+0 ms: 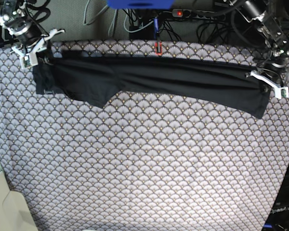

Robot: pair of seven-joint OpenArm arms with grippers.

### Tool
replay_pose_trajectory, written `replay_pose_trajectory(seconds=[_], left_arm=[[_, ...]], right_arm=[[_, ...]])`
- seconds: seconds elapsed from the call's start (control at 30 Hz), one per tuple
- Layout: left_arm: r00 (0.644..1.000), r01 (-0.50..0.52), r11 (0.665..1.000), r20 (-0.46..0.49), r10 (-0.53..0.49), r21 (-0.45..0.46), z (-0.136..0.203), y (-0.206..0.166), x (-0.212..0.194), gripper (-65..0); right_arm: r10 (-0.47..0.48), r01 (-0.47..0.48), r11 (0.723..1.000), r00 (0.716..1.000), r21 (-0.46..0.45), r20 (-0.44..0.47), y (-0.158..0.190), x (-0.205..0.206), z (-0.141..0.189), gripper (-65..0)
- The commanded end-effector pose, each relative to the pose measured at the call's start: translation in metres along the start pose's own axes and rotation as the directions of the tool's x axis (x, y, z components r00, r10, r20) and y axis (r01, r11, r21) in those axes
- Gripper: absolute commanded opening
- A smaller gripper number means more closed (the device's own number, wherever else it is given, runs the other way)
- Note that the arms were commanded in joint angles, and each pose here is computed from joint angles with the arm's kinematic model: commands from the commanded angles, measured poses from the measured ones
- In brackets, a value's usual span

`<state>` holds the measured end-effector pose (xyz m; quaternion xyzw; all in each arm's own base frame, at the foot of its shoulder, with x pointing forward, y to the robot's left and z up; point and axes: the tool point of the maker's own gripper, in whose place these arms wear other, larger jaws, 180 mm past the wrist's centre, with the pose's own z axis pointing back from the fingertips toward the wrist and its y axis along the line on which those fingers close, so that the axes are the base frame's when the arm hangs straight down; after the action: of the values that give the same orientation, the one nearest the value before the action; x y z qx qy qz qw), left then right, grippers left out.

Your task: Fold the T-shirt properly

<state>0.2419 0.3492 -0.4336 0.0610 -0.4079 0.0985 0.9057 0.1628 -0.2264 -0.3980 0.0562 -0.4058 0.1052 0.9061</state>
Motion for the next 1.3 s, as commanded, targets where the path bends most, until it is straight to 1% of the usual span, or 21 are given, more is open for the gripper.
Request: replay_pose_trajectory(seconds=[0.0, 0.17, 0.27, 0.37, 0.5, 0.7, 0.8, 0.93, 1.03, 1.2, 1.27], left_arm=[[0.995, 0.040, 0.998, -0.092, -0.035, 0.058, 0.004, 0.017, -0.017, -65.0], [0.995, 0.040, 0.998, -0.092, -0.035, 0.058, 0.004, 0.017, -0.017, -65.0], [0.995, 0.040, 0.998, -0.092, -0.035, 0.058, 0.004, 0.017, -0.017, -65.0], [0.995, 0.040, 0.998, -0.092, -0.035, 0.058, 0.004, 0.017, -0.017, -65.0], [0.995, 0.040, 0.998, -0.092, -0.035, 0.058, 0.004, 0.017, -0.017, -65.0], [0.995, 0.041, 0.997, -0.091, -0.035, 0.058, 0.005, 0.017, -0.017, -65.0], [0.995, 0.043, 0.998, -0.091, -0.038, 0.053, 0.005, 0.016, -0.017, -65.0], [0.995, 0.043, 0.998, -0.091, -0.038, 0.053, 0.005, 0.016, -0.017, -65.0], [0.995, 0.043, 0.998, -0.093, -0.038, 0.053, 0.005, 0.016, -0.017, -65.0], [0.994, 0.044, 0.998, -0.106, -0.038, 0.052, 0.007, 0.016, -0.024, -65.0], [0.994, 0.044, 0.998, -0.106, -0.038, 0.052, 0.007, 0.016, -0.024, -65.0]], right_arm=[[0.006, -0.005, 1.000, 1.000, -0.024, 0.024, -0.008, 0.006, 0.004, -64.7], [-0.005, 0.006, 1.000, 1.000, -0.026, 0.026, -0.006, 0.005, 0.004, -64.8], [-0.021, 0.023, 0.998, 0.999, -0.058, 0.032, -0.015, 0.005, 0.009, -64.9], [-0.053, 0.058, 0.995, 0.997, -0.083, 0.059, -0.025, 0.008, 0.014, -64.9], [-0.060, 0.067, 0.991, 0.996, -0.118, 0.065, -0.037, 0.008, 0.021, -64.7], [-0.053, 0.061, 0.992, 0.996, -0.114, 0.069, -0.035, 0.011, 0.021, -64.6], [-0.028, 0.037, 0.993, 0.995, -0.108, 0.091, -0.031, 0.022, 0.022, -64.6], [0.043, -0.034, 0.997, 0.989, -0.069, 0.139, -0.012, 0.052, 0.021, -64.6], [0.096, -0.093, 0.995, 0.987, -0.030, 0.129, 0.006, 0.070, 0.014, -64.6], [0.136, -0.139, 0.990, 0.987, 0.022, 0.079, 0.019, 0.082, -0.009, -64.6], [0.144, -0.147, 0.989, 0.987, 0.032, 0.077, 0.022, 0.087, -0.013, -64.6]])
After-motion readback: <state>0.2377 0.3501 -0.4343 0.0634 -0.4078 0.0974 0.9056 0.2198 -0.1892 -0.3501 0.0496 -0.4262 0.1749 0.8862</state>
